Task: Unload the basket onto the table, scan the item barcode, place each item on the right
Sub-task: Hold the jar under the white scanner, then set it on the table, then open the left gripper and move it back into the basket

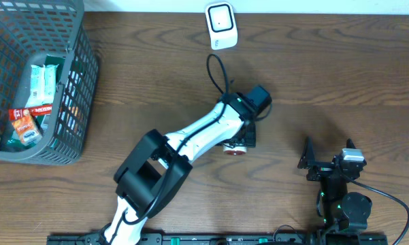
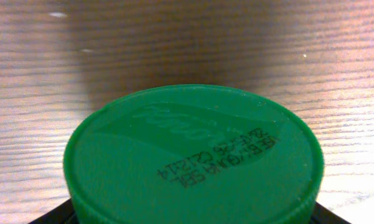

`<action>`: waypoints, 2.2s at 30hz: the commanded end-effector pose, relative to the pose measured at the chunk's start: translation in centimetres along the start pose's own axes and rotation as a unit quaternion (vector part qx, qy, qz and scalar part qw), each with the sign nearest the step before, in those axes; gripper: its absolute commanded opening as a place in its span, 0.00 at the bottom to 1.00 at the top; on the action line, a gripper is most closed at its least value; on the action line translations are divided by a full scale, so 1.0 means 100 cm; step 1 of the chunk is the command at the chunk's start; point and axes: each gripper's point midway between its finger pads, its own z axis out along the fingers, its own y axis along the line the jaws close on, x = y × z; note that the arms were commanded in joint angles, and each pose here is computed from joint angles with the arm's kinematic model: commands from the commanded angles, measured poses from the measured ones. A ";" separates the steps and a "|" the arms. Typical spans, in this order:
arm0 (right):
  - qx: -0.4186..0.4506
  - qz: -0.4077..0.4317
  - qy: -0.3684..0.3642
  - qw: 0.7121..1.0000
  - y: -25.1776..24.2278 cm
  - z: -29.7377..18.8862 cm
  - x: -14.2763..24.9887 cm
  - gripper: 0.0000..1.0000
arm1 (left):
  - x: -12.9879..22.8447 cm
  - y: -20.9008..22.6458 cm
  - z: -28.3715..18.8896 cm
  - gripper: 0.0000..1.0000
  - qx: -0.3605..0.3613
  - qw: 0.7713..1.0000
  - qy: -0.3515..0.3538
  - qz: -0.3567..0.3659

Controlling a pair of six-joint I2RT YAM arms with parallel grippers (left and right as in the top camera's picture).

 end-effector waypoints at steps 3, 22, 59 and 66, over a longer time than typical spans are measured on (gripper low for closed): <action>0.004 0.007 -0.001 1.000 -0.002 0.000 0.000 0.99 | -0.001 0.002 0.007 0.61 -0.009 1.000 0.000 -0.007; 0.004 0.007 -0.001 1.000 -0.002 0.000 0.000 0.99 | -0.003 0.001 0.005 0.92 -0.006 1.000 -0.002 0.017; 0.004 0.007 -0.001 1.000 -0.002 0.000 0.000 0.99 | -0.041 0.051 -0.174 0.69 0.026 0.981 -0.174 0.082; 0.004 0.007 -0.001 1.000 -0.002 0.000 0.000 0.99 | -0.057 0.093 -0.211 0.07 0.029 0.975 -0.217 0.027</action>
